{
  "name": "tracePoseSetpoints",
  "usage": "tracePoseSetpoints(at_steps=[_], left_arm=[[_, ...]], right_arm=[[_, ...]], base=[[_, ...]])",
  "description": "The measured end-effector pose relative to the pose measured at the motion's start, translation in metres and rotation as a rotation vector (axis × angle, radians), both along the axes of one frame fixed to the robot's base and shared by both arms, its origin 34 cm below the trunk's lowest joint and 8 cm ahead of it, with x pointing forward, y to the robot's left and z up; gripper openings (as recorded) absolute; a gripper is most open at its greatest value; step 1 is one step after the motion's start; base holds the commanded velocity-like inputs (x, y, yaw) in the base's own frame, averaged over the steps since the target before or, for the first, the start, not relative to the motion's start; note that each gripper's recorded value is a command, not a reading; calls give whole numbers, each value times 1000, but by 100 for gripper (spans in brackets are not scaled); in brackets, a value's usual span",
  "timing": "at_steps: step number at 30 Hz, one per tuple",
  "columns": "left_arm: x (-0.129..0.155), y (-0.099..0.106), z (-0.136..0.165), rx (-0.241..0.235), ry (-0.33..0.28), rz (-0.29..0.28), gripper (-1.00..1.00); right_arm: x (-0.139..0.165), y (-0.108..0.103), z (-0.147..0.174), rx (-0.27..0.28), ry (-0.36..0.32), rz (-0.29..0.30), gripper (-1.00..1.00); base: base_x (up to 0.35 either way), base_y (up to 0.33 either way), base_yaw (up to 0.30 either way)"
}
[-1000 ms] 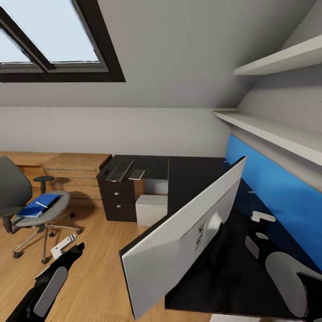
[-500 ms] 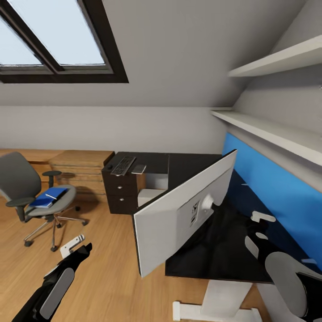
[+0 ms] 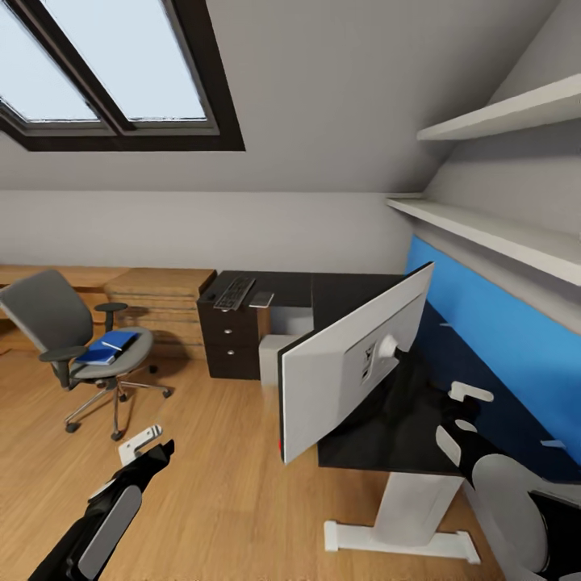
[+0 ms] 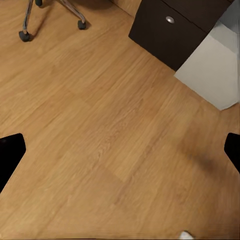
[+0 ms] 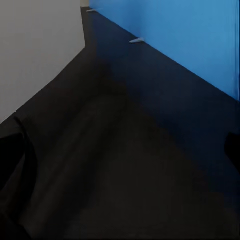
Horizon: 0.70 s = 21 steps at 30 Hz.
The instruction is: In the bedroom, organize the workspace by keeping the computer under the desk, ensuring the monitor is on the desk, placing the keyboard on the desk next to the monitor, placing the mouse on the desk next to the keyboard, moving the folder from the swivel chair onto the desk next to the mouse, stacking the notebook on top of the folder with the pen on top of the notebook, and positioning the swivel chair next to the desk.
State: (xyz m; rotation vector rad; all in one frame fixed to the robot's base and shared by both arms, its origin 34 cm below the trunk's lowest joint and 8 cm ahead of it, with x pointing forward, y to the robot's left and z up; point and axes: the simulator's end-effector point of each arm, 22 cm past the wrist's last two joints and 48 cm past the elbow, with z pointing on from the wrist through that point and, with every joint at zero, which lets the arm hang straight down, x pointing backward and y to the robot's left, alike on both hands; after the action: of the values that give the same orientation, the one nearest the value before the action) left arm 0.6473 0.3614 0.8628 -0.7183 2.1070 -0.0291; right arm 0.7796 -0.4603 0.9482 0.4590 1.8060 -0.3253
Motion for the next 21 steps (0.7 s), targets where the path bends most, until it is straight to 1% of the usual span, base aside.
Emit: tracePoseSetpoints(at_steps=[3,11,15,17,21], left_arm=[[0,-9,-2,6,5,-23,100],[0,-13,-3,8,7,-34,100],[1,-13,-3,8,7,-36,100],[0,-14,-3,7,8,-37,100],[0,-19,-4,10,12,-51,100]], right_arm=[[-2,-3,0,-4,2,-25,100],[-3,-3,-3,-3,7,-33,100],[-1,10,-5,7,7,-18,100],[2,23,-6,17,5,-5,100],[3,26,-6,20,3,-2,100]], base=[[-140,14,0],[-292,22,0],[-306,136,0],[-272,201,0],[-260,208,0]])
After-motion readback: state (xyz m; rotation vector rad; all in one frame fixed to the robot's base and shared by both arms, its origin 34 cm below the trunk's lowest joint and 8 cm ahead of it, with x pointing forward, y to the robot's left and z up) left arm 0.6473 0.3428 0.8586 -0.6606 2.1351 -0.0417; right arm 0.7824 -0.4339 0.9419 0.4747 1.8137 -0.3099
